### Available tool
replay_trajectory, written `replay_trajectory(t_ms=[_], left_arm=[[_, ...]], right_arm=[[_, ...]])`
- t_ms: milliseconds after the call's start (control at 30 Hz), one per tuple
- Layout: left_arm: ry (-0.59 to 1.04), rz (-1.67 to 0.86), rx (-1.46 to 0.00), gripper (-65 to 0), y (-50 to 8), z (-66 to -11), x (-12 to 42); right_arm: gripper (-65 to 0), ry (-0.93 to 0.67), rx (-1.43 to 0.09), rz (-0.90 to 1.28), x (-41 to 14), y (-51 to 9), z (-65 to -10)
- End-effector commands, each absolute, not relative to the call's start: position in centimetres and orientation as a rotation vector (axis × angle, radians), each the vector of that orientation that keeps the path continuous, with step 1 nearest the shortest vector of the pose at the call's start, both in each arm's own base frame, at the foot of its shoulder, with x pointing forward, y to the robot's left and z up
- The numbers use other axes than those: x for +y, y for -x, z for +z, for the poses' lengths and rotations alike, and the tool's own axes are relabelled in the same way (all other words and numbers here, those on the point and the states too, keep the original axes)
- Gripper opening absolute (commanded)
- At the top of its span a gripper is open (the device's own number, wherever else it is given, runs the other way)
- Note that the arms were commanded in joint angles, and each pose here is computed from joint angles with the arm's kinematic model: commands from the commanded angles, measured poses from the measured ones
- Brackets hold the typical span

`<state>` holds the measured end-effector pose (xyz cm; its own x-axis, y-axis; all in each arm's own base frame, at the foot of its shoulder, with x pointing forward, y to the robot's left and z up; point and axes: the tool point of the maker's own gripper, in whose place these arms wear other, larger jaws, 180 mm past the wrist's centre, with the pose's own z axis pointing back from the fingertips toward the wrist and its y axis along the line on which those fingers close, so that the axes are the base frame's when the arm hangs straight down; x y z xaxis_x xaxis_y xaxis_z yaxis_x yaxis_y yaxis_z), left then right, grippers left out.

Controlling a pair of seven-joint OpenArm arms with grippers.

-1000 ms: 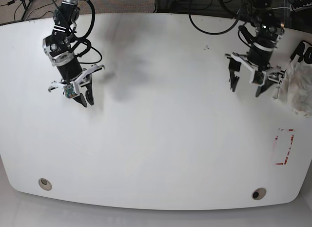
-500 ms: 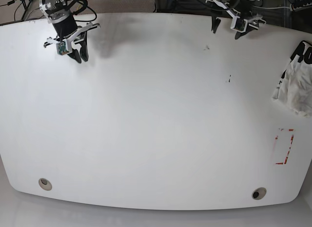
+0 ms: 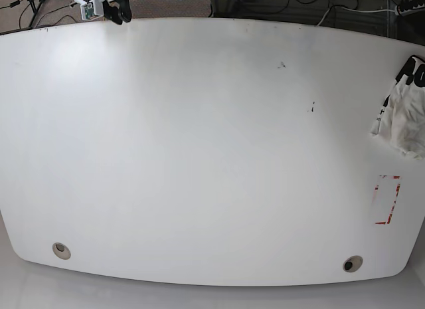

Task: Fold the T-shirt properly

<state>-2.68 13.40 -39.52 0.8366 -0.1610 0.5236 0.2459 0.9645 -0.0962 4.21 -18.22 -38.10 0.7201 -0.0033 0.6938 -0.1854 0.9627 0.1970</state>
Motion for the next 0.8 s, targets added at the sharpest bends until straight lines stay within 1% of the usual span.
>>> replay_trajectory(t_ms=[0,133,233,400,567,767], left_arm=[[0.172,-0.192,-0.491,-24.2,4.9,-40.0,13.7],[0.158,-0.183,-0.420,-27.8,7.1,-41.9,15.3],[0.151,-0.158,-0.390,-29.4,7.5,-44.2,16.4],[0.149,-0.102,-0.315,-29.7,8.9,-48.5,18.2],[0.171,-0.051,-0.243,-29.9,10.4,-52.0,18.7],[0.195,0.021,-0.257,-29.9,9.9,-55.2,18.8]], right_arm=[[-53.9,-0.286,-0.717,0.073,-18.0,-1.9,-38.0],[-53.9,-0.314,-0.629,0.018,-17.0,1.2,-39.7],[-53.9,-0.339,-0.561,-0.025,-16.5,3.4,-41.5],[-53.9,-0.394,-0.454,-0.076,-15.4,6.3,-45.0],[-54.1,-0.425,-0.388,-0.101,-14.7,7.6,-48.3],[-54.1,-0.430,-0.313,-0.059,-13.4,9.1,-52.4]])
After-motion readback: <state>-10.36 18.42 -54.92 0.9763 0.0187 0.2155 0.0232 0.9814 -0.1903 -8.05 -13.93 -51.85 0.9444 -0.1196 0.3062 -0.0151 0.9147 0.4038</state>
